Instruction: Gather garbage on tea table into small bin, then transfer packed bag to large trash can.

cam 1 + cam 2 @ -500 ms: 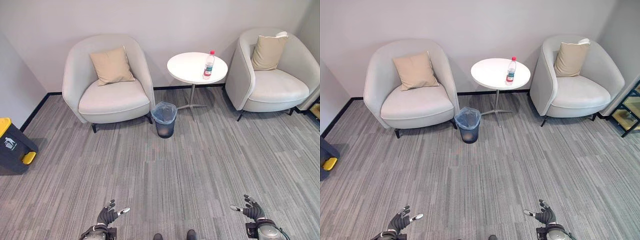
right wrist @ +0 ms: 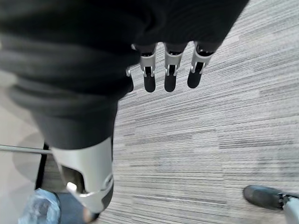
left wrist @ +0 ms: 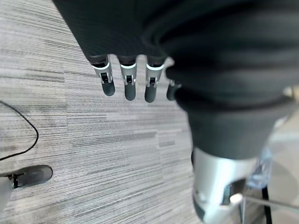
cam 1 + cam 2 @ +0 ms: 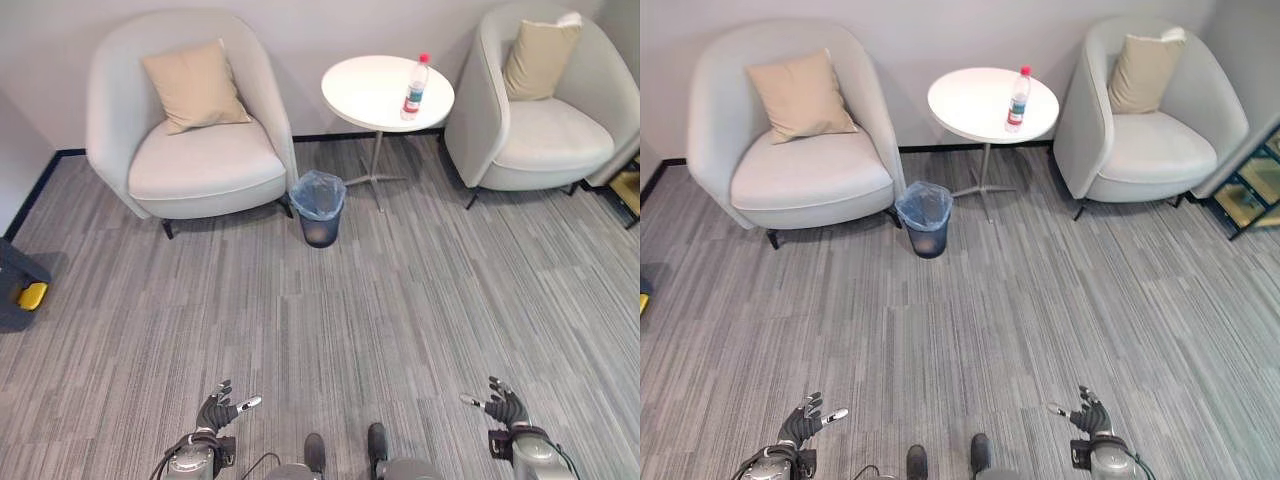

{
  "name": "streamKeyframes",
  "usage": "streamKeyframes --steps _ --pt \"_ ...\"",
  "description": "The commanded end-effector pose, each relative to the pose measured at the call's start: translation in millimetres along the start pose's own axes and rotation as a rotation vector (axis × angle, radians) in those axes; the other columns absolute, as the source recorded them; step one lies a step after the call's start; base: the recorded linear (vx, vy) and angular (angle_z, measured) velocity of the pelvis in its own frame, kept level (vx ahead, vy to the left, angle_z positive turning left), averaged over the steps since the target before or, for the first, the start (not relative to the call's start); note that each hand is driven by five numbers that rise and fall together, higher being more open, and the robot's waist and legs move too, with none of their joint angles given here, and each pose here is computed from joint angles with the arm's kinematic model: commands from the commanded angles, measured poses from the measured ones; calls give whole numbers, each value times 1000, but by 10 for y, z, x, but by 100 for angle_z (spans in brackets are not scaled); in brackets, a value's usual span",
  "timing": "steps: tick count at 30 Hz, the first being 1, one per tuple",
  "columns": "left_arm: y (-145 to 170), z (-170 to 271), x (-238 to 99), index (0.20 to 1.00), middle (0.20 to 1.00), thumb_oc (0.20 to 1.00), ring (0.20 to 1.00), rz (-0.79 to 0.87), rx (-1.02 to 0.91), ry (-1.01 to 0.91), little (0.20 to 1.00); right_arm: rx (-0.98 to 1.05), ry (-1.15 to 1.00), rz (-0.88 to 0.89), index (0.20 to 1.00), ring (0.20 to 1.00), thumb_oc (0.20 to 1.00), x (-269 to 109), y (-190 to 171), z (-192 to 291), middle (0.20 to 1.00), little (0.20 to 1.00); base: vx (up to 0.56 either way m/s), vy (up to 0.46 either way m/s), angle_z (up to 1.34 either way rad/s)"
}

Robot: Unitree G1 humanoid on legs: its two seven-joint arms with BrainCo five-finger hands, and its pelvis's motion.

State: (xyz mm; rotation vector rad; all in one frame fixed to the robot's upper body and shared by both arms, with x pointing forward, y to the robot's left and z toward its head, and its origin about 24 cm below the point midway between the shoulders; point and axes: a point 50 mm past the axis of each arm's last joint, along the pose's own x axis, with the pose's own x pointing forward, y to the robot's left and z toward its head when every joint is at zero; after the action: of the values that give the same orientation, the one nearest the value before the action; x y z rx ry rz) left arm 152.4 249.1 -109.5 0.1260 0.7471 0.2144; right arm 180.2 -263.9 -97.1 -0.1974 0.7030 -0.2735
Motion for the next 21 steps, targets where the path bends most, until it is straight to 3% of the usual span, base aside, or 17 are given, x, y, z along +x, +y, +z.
streamKeyframes --steps 1,21 --pt "143 190 38 1000 1000 1000 1000 49 -17 -83 1000 11 -62 2 1000 1000 1000 43 26 171 1000 1000 176 -29 -38" --pt "-206 303 92 1000 1000 1000 1000 -80 28 -108 1000 -14 -127 -3 1000 1000 1000 -8 -72 238 1000 1000 261 -152 2"
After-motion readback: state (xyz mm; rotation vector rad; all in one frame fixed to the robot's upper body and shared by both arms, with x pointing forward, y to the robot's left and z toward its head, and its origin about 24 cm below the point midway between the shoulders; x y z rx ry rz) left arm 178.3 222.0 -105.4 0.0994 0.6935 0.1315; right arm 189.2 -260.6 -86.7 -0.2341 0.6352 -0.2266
